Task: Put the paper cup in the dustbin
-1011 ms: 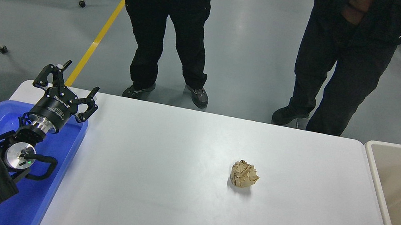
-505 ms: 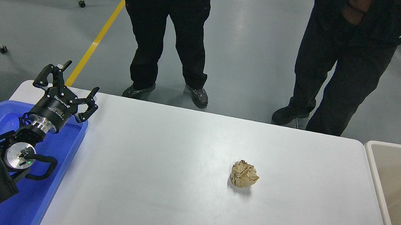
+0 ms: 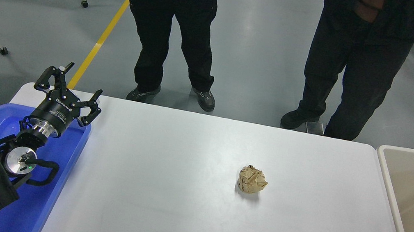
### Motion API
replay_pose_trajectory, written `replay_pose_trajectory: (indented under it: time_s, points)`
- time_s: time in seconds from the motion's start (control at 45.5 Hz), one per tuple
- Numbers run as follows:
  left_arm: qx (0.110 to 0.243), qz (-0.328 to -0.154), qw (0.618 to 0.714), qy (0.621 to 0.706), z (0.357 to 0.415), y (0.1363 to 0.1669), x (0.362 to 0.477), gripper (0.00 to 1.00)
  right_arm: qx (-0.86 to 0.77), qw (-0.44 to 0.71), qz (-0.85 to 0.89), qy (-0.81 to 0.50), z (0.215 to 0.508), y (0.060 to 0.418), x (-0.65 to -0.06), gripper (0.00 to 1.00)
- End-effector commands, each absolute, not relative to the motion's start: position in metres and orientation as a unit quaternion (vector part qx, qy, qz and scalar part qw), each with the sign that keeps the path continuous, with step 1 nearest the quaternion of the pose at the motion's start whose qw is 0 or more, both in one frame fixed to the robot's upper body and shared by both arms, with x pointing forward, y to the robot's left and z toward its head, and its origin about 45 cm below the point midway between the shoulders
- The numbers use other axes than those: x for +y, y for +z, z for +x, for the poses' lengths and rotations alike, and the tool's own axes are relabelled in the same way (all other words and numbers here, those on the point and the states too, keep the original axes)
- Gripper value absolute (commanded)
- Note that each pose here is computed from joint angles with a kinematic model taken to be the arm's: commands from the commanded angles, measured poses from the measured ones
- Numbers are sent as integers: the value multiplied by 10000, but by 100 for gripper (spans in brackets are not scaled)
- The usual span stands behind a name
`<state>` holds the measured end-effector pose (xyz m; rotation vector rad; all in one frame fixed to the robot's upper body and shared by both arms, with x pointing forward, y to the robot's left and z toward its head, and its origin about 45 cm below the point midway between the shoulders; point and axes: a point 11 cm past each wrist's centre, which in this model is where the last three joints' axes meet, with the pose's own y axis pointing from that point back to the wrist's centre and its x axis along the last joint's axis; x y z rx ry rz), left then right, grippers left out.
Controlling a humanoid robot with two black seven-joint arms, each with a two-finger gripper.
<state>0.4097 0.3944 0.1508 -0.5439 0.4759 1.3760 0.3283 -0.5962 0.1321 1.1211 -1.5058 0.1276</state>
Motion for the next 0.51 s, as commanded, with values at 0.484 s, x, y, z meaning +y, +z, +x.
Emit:
replay_pose_trajectory:
  time_s: [0.484]
  points:
    - [2147,-2453,7130,6207,4098,1508,3943,100,-8234,2892,4878,215,4102,2442,-5886,99]
